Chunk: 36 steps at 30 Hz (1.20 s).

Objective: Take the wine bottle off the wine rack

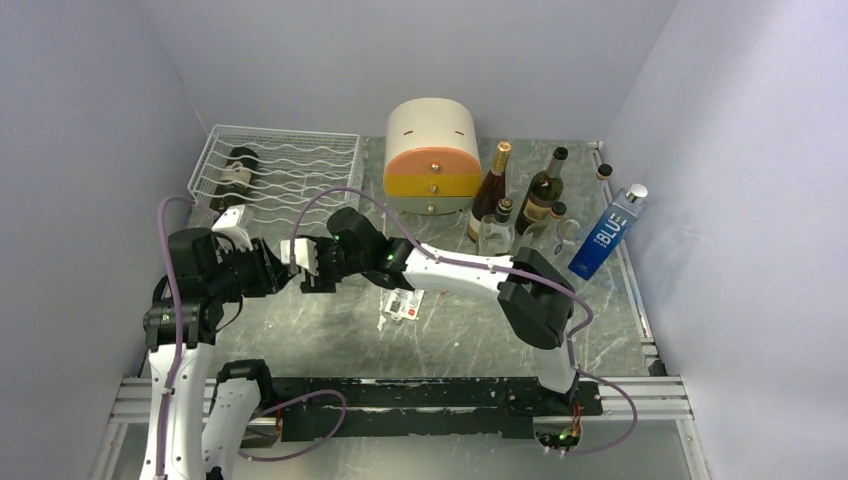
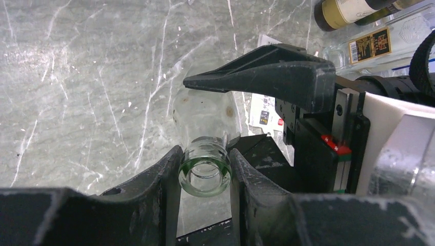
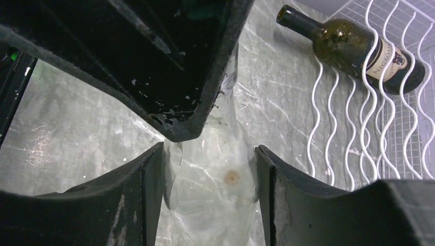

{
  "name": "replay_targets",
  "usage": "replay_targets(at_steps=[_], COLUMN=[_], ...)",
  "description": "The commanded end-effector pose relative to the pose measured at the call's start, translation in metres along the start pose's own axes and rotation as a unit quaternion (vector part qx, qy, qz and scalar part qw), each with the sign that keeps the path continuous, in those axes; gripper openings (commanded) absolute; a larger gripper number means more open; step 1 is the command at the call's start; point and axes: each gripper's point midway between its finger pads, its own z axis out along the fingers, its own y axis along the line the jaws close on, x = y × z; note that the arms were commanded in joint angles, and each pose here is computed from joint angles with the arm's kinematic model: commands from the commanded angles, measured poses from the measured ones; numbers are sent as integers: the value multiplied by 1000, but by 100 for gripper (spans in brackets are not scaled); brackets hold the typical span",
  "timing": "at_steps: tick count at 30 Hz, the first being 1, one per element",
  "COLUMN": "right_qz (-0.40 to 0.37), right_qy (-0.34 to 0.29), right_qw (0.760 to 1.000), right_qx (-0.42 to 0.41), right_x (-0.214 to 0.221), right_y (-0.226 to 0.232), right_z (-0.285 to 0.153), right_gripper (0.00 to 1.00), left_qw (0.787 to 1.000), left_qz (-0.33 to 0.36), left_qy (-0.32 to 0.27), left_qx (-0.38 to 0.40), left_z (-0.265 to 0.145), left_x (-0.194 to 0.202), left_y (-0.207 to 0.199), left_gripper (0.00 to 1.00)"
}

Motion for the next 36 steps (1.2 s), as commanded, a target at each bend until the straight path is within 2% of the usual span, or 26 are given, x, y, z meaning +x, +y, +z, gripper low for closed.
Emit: replay_targets(at_steps=[1, 5, 12, 15, 19, 24, 29, 32, 36], right_qz=[28, 34, 94, 142, 177, 222, 241, 259, 281], right_qy=[-19, -39, -80, -120, -160, -174, -160, -115, -53], right_qw=[999, 999, 989, 977, 962, 946, 937, 933, 921], right_qx=[-5, 16, 77, 106, 129, 162, 196, 221, 265], right_x=[-12, -17, -35, -54, -85, -109, -100, -78, -52], right_y=[-1, -4, -26, -42, -53, -52, -32, -23, -16], right_z=[1, -1, -26, -48, -80, -129, -181, -201, -231], right_gripper=[54, 23, 11, 0, 0, 0, 0, 0, 0], left_qw=[999, 998, 984, 975, 967, 958, 969, 974, 973], left_qz=[25, 38, 44, 43, 43, 29, 31, 26, -5], left_qy=[-31, -47, -166, -214, -250, -283, -243, -225, -230], left_qx=[26, 27, 50, 48, 16, -43, -21, -7, 8], left_z=[-7, -15, -55, -72, -93, -100, -74, -58, -41], left_x=[-22, -39, -117, -142, -154, -142, -114, -100, -90], left_y=[-16, -23, -62, -71, -70, -44, -37, -33, -26], left_gripper=[32, 67, 92, 95, 96, 100, 100, 100, 99])
